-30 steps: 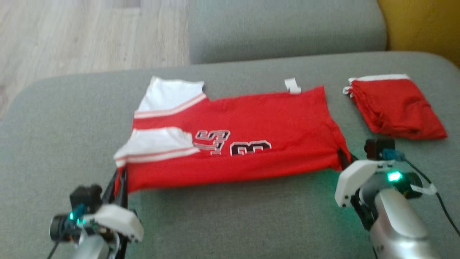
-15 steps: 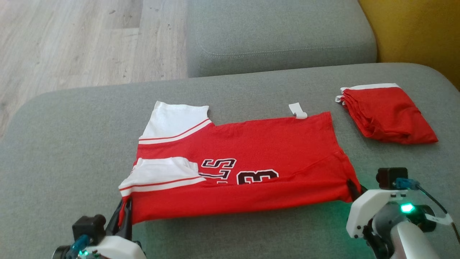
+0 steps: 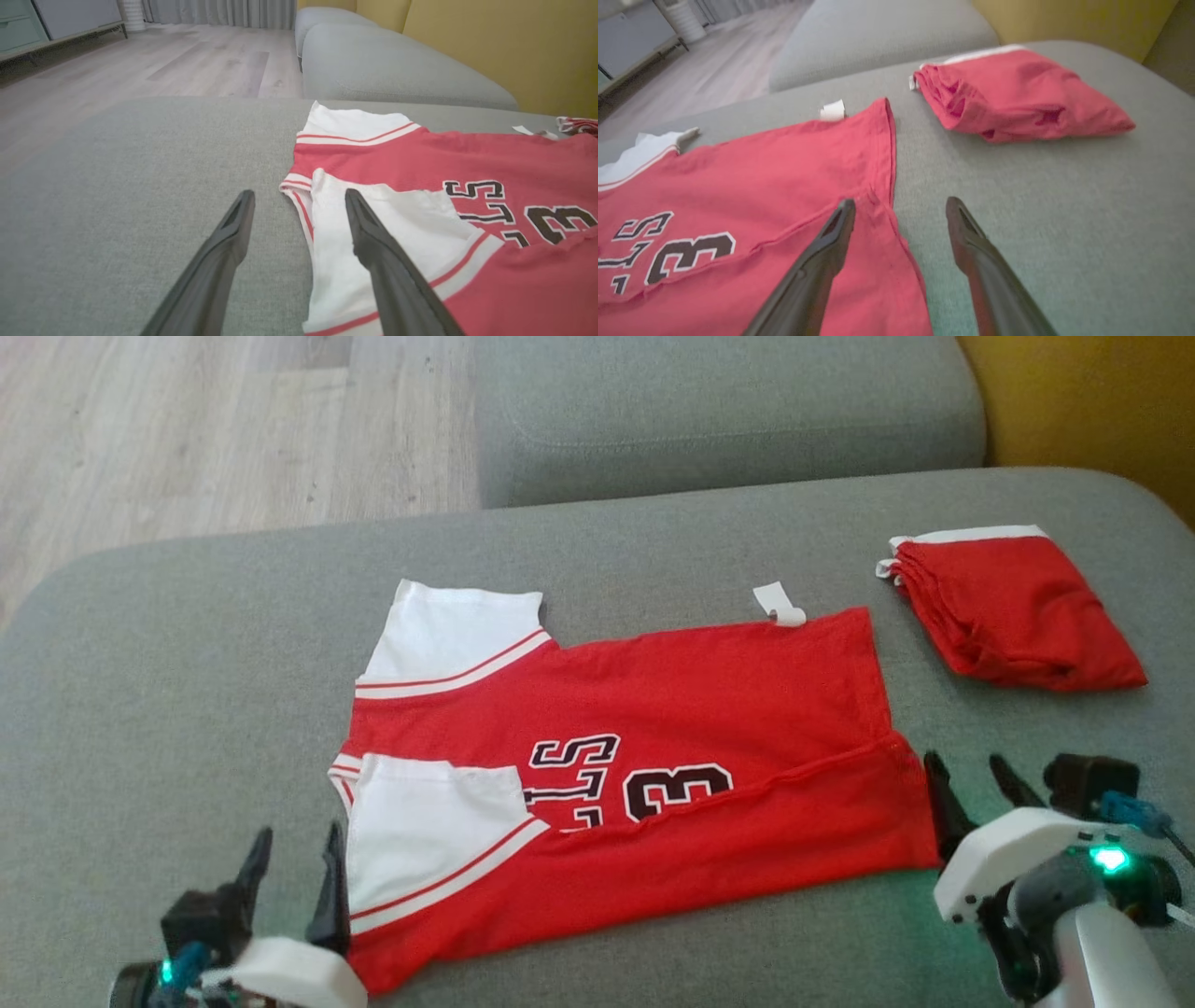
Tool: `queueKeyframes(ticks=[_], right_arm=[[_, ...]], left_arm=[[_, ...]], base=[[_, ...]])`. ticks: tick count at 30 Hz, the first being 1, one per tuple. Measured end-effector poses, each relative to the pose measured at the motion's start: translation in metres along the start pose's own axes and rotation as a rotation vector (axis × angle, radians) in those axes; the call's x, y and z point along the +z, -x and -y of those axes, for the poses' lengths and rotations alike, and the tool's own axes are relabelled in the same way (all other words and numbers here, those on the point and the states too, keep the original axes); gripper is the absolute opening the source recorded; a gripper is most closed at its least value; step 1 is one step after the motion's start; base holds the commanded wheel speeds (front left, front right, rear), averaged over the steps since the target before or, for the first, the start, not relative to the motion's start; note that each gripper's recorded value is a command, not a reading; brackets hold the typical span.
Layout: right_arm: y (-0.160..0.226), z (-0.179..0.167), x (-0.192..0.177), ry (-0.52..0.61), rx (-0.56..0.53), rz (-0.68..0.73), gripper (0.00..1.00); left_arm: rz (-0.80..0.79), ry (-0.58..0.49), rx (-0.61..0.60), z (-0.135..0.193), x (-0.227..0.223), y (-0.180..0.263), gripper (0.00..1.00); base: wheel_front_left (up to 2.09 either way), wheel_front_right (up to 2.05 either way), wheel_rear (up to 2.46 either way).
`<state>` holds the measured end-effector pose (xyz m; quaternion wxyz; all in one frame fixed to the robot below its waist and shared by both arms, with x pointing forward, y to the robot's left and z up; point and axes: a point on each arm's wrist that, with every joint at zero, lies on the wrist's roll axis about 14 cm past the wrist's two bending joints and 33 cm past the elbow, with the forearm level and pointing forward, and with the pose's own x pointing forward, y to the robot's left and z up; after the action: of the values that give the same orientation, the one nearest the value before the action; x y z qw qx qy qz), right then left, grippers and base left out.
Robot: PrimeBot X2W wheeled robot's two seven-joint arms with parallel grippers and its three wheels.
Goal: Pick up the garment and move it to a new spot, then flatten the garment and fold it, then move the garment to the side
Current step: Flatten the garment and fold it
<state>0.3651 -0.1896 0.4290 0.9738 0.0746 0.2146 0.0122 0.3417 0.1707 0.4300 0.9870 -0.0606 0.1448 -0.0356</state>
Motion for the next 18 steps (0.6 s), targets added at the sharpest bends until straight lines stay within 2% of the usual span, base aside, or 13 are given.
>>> queueKeyframes(ticks=[5,11,14,18], right_arm=[[-0.009,-0.009,0.025,0.015,0.022,0.12,1.0],[-0.03,-0.021,0.059,0.041,0.054,0.223,1.0],[-0.044,-0.026,0.074,0.07,0.065,0.247,1.0],[-0.065,-0.032,0.088,0.112,0.08,0.264,1.0]], left_arm=[[0.13,0.004,0.0,-0.002,0.038,-0.02,1.0],[0.25,-0.031,-0.064,0.003,0.092,-0.057,1.0],[0.251,-0.069,-0.125,0.009,0.114,-0.085,1.0],[0.12,-0.133,-0.195,0.01,0.116,-0.13,1.0]], base=[[0.0,0.0,0.0],[0.0,0.0,0.0],[0.0,0.0,0.0],[0.0,0.0,0.0]])
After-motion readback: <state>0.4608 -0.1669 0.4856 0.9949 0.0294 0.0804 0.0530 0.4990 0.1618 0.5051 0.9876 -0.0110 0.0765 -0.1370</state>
